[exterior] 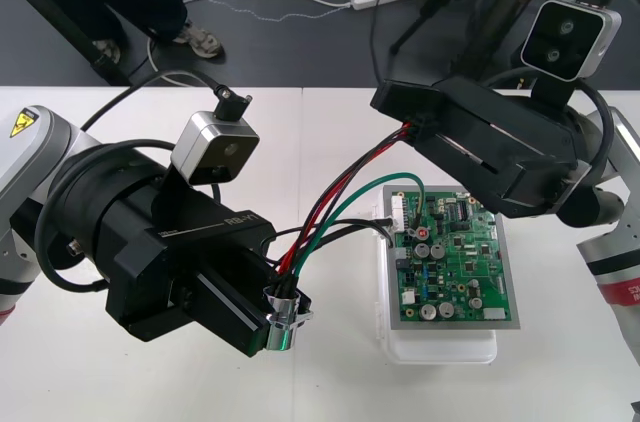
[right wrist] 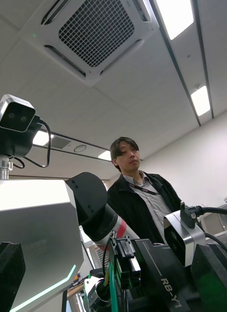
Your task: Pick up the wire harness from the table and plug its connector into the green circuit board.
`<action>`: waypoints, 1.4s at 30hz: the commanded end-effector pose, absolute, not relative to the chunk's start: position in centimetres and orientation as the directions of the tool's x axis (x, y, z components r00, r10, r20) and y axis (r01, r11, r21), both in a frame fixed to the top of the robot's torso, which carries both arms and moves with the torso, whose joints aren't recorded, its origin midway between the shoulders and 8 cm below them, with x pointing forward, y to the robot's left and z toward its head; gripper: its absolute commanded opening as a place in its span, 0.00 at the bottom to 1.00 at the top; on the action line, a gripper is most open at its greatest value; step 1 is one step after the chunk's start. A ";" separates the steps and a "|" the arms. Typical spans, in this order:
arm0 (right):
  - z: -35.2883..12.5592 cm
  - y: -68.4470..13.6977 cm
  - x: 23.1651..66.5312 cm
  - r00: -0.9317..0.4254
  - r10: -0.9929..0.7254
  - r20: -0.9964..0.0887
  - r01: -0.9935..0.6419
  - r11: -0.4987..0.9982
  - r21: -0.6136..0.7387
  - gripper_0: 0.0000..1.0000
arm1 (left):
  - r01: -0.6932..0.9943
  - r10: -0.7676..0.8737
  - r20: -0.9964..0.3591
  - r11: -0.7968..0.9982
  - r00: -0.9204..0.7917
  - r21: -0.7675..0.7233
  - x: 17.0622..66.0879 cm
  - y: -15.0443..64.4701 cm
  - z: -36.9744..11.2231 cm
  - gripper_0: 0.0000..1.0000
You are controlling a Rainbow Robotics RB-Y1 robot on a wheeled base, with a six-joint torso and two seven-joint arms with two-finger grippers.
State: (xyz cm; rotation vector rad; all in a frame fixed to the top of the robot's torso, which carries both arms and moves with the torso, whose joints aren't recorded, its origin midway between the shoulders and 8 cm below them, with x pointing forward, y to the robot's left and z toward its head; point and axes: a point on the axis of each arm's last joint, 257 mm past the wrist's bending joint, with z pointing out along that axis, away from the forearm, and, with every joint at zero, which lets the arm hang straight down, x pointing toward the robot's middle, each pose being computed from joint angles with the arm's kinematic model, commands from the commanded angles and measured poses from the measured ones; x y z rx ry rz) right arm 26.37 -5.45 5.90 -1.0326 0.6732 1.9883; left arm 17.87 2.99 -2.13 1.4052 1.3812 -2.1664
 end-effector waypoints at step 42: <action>7.8 -4.6 24.0 -0.445 0.332 -0.832 -0.728 -0.675 0.120 0.00 | 0.550 0.370 -0.770 -0.545 -0.519 -0.633 16.7 3.2 -1.7 0.00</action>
